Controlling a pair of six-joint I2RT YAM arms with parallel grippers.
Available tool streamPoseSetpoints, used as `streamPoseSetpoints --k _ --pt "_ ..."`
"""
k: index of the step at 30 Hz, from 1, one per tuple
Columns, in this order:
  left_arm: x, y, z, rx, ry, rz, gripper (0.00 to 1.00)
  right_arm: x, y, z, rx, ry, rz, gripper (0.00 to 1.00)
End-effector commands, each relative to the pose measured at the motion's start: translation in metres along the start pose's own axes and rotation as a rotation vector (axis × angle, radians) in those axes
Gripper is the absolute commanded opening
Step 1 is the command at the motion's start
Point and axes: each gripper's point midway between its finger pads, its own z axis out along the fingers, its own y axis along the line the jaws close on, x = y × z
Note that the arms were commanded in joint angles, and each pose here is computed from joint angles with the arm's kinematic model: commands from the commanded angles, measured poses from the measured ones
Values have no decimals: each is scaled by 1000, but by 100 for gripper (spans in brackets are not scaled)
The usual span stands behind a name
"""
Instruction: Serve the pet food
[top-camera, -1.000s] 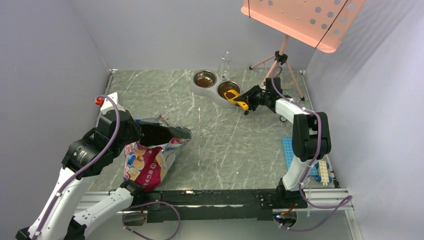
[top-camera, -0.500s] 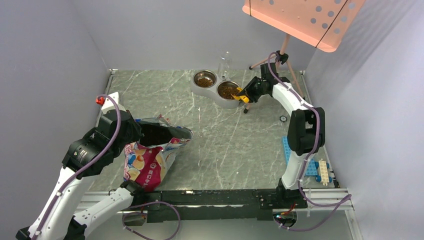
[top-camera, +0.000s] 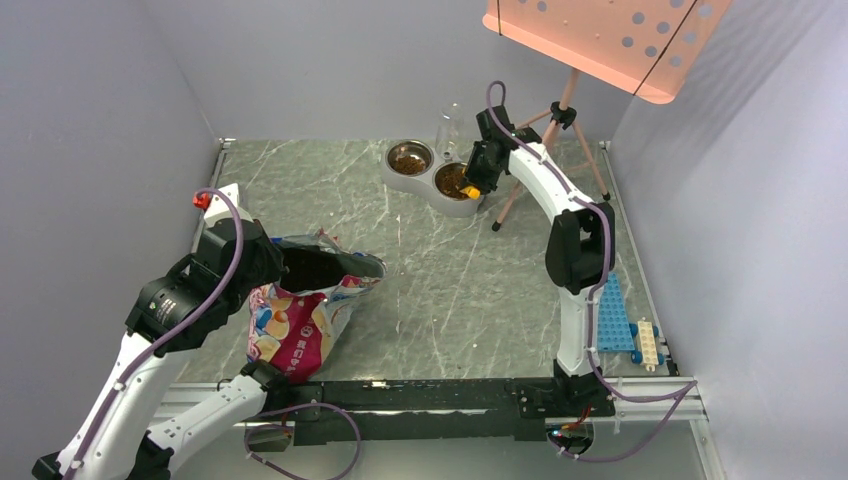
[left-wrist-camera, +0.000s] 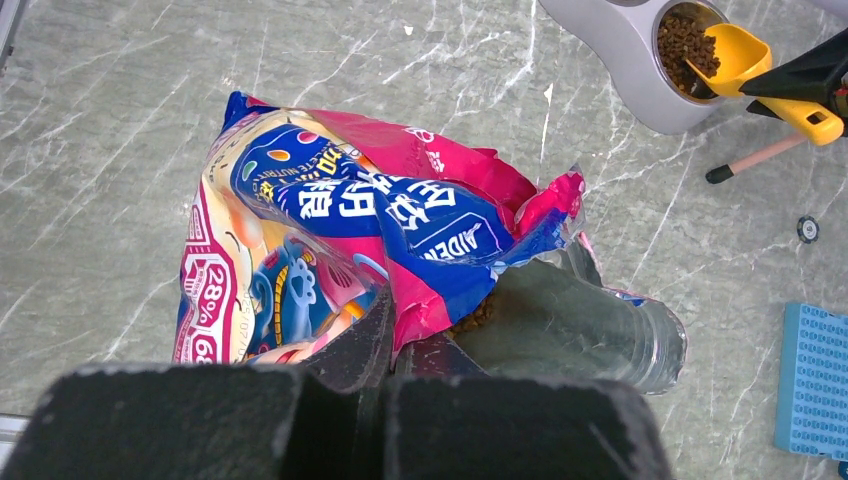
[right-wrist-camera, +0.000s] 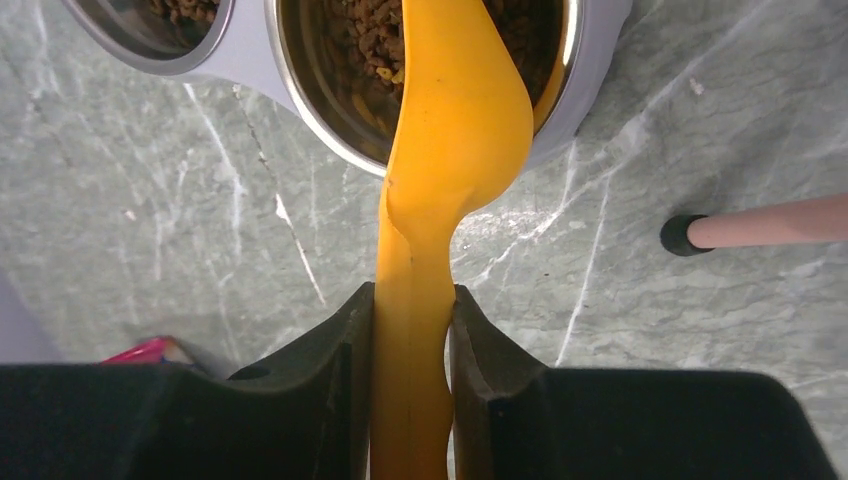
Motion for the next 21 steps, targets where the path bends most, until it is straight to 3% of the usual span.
streamPoseSetpoints --k 1,9,21 --pt "-15 -8 -10 51 -47 -28 0 -11 -8 -18 134 -70 -125 0" --pt "-14 -10 -8 54 -43 -29 0 -17 -11 -38 240 -134 -253 0" --pt "-9 -18 -4 81 -18 -26 0 -28 13 -72 150 -185 -358 0"
